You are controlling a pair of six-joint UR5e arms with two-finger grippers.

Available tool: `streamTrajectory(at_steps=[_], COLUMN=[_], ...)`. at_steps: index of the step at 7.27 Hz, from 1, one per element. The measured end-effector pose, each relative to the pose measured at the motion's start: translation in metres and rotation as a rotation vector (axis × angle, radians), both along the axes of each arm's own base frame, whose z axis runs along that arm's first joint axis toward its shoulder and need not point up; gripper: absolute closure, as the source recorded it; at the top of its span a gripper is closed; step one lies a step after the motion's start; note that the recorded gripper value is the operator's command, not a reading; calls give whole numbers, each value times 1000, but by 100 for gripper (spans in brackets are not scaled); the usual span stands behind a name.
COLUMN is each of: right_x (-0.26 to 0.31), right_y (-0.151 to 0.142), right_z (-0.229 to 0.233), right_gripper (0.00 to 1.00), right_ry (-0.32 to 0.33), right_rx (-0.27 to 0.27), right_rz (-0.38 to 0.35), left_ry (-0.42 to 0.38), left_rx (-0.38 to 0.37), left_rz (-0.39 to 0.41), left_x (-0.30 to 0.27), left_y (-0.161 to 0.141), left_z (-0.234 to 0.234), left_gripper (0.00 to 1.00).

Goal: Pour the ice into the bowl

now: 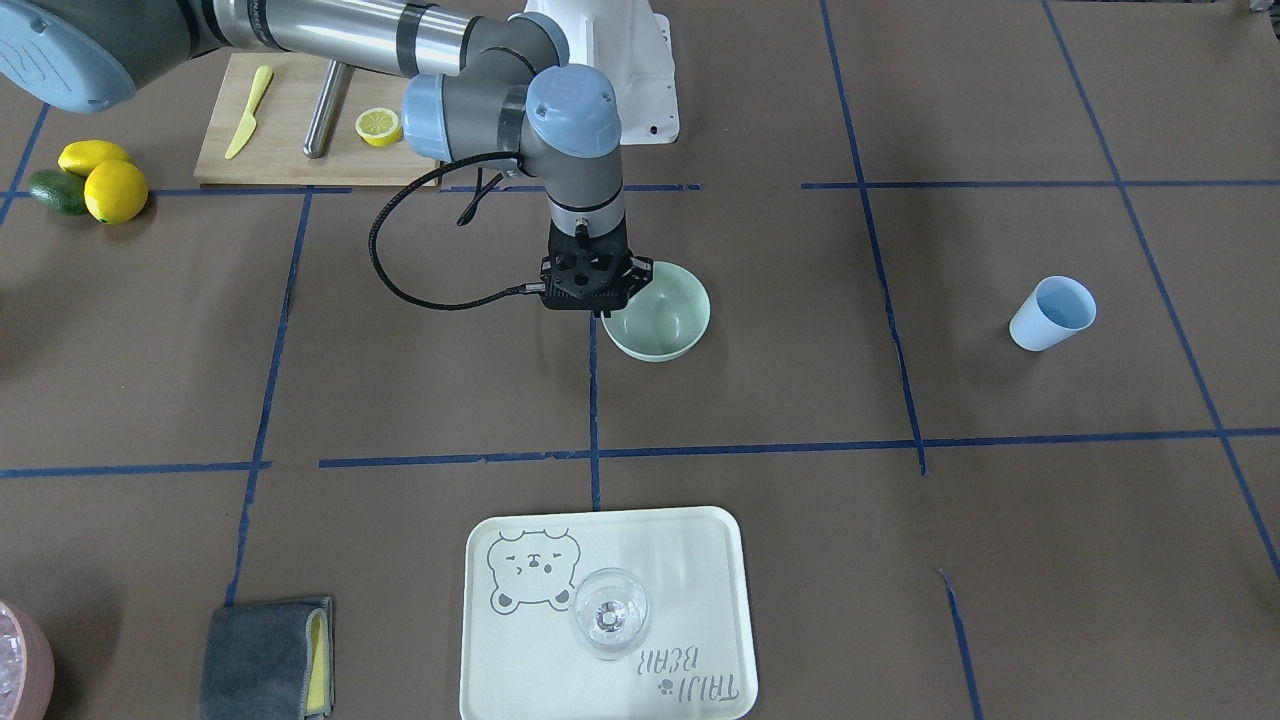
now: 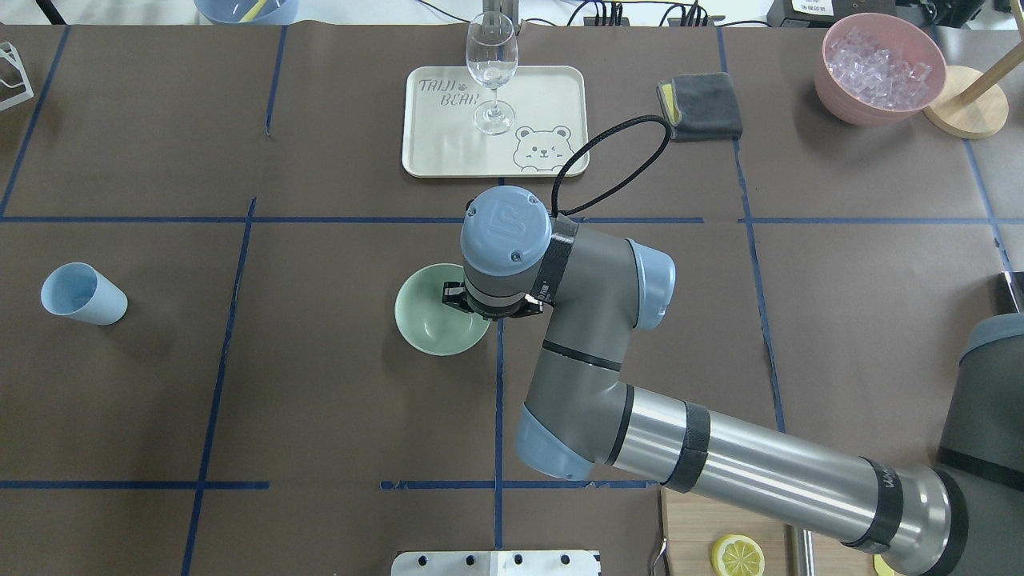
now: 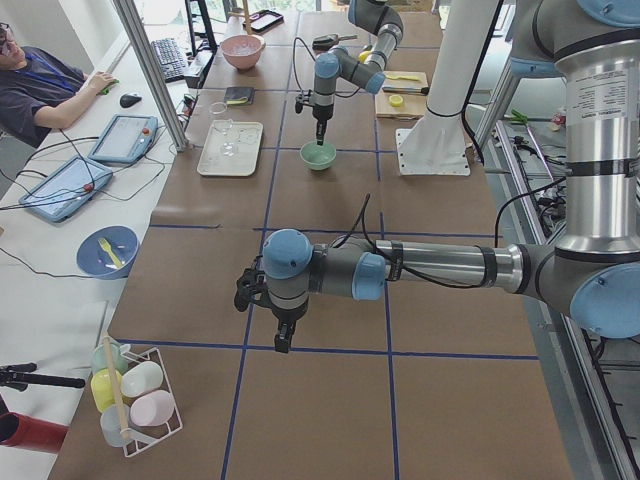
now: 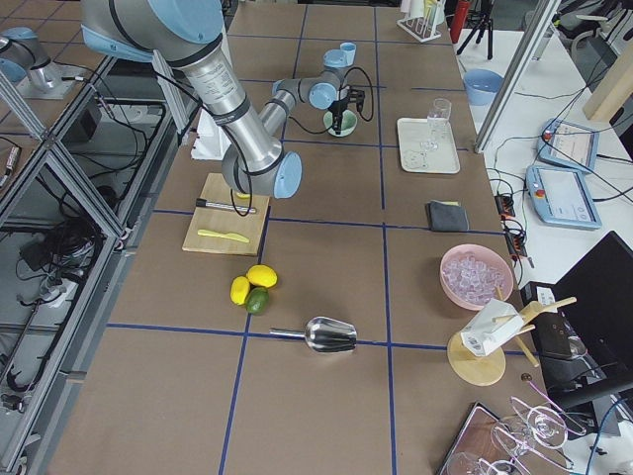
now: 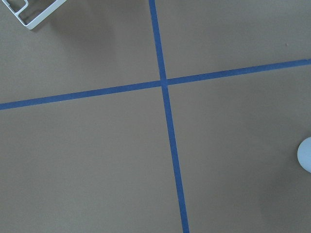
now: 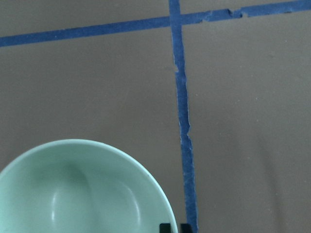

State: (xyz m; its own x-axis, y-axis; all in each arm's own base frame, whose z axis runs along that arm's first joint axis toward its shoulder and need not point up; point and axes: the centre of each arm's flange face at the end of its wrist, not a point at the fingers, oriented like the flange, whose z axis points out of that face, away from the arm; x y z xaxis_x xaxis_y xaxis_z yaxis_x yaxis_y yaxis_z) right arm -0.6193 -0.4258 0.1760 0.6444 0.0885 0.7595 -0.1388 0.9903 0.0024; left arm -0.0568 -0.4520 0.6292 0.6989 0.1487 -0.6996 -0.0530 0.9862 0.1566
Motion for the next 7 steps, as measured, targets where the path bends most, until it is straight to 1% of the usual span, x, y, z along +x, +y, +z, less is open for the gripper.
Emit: streamTrajectory(at_steps=[1,2,3,4,5,6,7], right_x=[12,36,71,120,177,234,290], right_y=[-6,-19,-34,-49,-64,-80,-98], right_z=[-5,-8,-10,-7,7,33,70], right_gripper=[0,0,0,0,0,0,0], right_ry=[-17,-22,-10,8,14,22,44], right_rx=[20,33,59,90,108,137,181], right_rz=[19,42,53,38,1,-54,-121], left_ry=[0,-1,-2,-6,-9,-10,-10], left_rx=[-3,-4,3,20,44,59,68], left_rz=[0,0,1,1,2,3,2], left_x=[0,0,0,1,1,2,2], left_y=[0,0,-2,-6,-8,-9,-10], left_z=[1,2,-1,-5,-8,-9,-11], left_gripper=[0,0,0,0,0,0,0])
